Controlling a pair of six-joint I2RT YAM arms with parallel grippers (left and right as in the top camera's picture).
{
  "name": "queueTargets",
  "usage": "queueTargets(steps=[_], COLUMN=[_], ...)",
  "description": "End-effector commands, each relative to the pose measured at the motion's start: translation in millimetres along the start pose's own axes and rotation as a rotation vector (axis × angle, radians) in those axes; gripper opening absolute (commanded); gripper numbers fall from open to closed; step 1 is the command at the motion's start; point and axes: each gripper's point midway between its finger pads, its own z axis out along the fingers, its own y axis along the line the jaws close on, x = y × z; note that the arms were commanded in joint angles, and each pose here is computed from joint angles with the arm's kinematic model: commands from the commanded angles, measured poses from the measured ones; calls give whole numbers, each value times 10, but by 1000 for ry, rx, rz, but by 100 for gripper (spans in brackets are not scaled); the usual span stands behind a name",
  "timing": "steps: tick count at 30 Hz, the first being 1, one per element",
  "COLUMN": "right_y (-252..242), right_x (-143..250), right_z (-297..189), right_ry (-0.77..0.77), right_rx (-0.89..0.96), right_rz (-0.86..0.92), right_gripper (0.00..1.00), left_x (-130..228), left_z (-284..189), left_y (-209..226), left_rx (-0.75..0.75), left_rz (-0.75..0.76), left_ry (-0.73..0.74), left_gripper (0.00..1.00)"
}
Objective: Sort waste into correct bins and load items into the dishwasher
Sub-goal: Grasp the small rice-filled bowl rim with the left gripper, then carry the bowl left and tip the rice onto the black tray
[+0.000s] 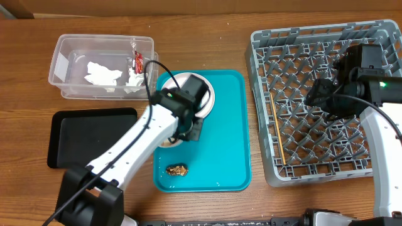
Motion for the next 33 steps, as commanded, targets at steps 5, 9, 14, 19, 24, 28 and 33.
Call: queueTargets(steps=[5,9,14,19,24,28,33], right_y=[6,7,6,5,4,4,1], right_x=[-27,-27,-26,-23,-20,-19,-20], right_z=[-13,-14,-14,-14,-14,-14,-14], right_ry=[-9,-9,-9,-7,-6,-6,-6], right_rx=[-2,-3,-2,-2,-1,-1,1], right_rz=[-1,-1,0,0,0,0,0], right_gripper=[63,63,63,63,63,63,63], left_x=[-168,-265,-318,-255,-130,-42,-86], left_z=[-232,-301,-457,-589,-608,-565,-690], left_y=[798,1069,1419,1576,1789,1962,2127], left_rx=[97,252,478,779,1000,1109,1245], left_rz=[-259,-335,-377,-417,-509,-602,-671], left_ry=[-37,-84,-198,-339,-474,-543,-649], left_gripper=[4,4,4,4,4,4,4])
